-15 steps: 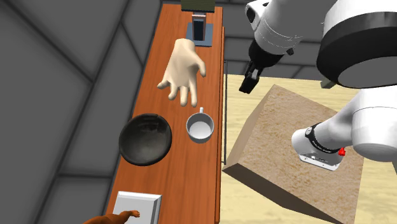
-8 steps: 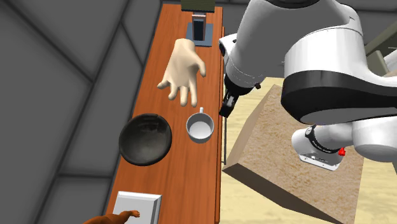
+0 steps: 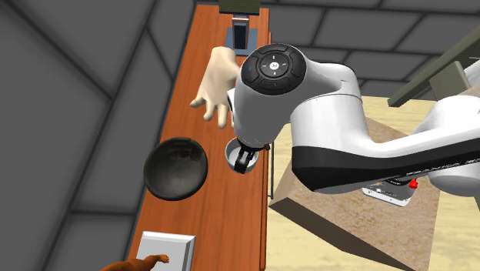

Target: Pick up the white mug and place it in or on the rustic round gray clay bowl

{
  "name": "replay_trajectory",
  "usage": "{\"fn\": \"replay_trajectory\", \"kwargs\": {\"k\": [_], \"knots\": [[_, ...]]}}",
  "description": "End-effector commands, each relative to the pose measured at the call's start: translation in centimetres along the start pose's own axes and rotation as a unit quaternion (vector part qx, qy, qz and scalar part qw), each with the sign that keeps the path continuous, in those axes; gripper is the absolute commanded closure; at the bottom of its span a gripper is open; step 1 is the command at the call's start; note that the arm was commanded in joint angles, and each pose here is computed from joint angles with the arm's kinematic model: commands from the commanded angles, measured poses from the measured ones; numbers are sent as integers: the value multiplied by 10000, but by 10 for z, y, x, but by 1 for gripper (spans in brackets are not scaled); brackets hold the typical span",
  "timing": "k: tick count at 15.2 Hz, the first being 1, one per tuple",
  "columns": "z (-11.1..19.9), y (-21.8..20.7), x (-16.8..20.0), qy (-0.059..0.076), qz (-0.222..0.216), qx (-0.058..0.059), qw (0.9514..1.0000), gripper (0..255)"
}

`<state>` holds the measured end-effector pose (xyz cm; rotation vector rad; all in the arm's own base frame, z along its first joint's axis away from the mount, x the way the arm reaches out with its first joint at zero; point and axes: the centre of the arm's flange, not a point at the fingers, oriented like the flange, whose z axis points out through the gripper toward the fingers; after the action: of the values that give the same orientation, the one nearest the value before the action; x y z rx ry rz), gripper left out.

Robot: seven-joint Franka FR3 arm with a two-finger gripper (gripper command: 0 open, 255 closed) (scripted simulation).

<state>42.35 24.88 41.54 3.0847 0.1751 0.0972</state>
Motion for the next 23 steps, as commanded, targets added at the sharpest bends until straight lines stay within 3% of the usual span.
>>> {"fn": "replay_trajectory", "kwargs": {"k": [1, 4, 11, 19, 20, 23], "knots": [[12, -24, 9, -22, 4, 26, 10000, 0], [27, -49, 20, -46, 1, 47, 10000, 0], [67, -50, 19, -46, 1, 47, 10000, 0], [66, -50, 19, -46, 1, 47, 10000, 0], [66, -50, 19, -46, 1, 47, 10000, 255], [66, -50, 19, -46, 1, 47, 10000, 255]]}}
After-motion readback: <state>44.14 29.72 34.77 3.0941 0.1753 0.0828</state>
